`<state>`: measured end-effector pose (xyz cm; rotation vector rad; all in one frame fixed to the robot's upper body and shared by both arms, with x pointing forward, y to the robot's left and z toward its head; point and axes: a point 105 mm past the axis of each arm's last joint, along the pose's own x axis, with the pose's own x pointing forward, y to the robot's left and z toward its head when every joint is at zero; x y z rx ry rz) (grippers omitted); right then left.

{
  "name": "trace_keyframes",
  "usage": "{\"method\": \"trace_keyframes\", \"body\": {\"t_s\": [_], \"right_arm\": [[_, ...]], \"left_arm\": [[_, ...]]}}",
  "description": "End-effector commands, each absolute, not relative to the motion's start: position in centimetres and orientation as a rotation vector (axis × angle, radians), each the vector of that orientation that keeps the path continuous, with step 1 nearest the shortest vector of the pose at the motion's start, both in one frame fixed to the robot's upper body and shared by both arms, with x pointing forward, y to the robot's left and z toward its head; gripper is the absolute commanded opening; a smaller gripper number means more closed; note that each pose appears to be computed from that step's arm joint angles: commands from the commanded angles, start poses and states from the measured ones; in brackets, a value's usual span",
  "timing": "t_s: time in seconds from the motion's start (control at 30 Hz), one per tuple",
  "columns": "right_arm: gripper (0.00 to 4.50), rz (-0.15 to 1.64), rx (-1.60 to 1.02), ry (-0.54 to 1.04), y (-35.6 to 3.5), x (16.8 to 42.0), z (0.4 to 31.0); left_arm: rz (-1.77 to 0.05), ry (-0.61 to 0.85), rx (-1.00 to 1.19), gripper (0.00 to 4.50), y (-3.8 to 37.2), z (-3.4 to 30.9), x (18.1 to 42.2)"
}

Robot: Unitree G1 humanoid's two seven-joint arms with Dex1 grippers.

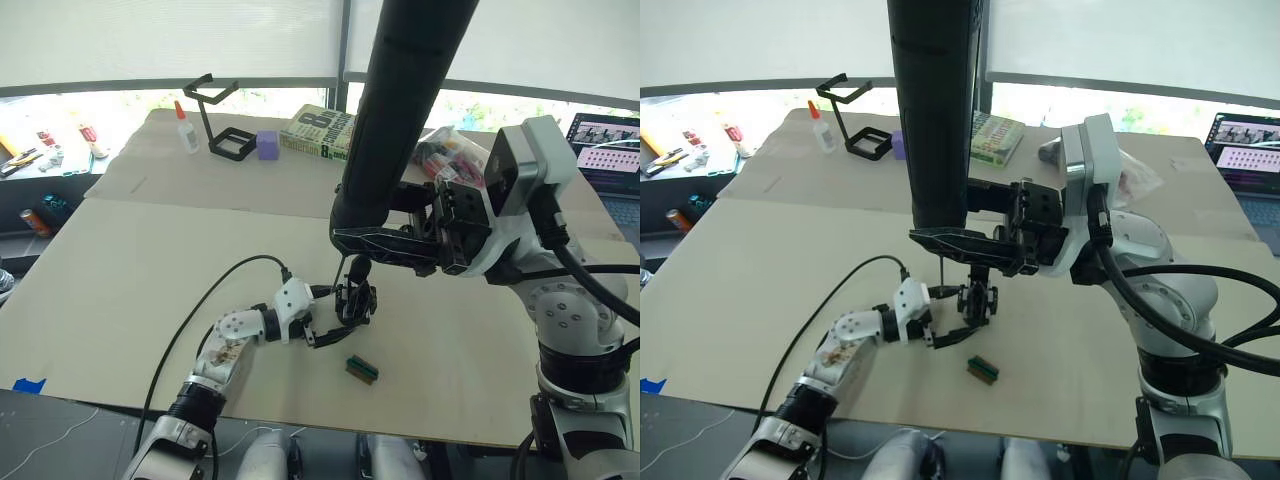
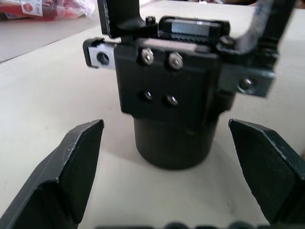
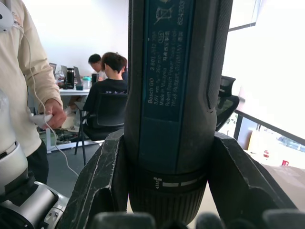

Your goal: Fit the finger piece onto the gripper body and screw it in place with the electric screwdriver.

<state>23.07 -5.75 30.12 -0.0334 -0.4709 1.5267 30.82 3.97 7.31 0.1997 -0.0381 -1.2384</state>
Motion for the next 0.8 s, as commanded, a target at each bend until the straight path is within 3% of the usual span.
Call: {"method": "trace_keyframes", "body": {"t_s": [0.03, 0.23, 0.33, 0.43, 0.6, 0.8], "right_arm": [[1.93, 1.518, -0.067, -0.526, -6.0, 22.2, 31.0], [1.93, 1.505, -0.075, -0.521, -6.3, 22.2, 30.9], [1.93, 1.496, -0.078, -0.52, -6.5, 22.1, 30.9], [1.93, 1.489, -0.077, -0.52, -6.6, 22.1, 30.9], [1.93, 1.485, -0.074, -0.518, -6.7, 22.0, 30.8], [1.93, 1.496, -0.063, -0.512, -6.8, 21.9, 30.7]], "left_arm": [[-1.281, -0.064, 0.204, 4.45, 3.1, 7.9, 30.8], [-1.29, -0.059, 0.195, 4.45, 2.7, 7.9, 31.0], [-1.298, -0.053, 0.195, 3.61, 2.8, 7.8, 30.9], [-1.297, -0.049, 0.193, 2.31, 2.9, 7.7, 30.9], [-1.354, -0.06, 0.17, 2.3, 3.1, 8.1, 30.4], [-1.399, -0.111, 0.225, 2.3, 4.3, 9.1, 31.4]]}}
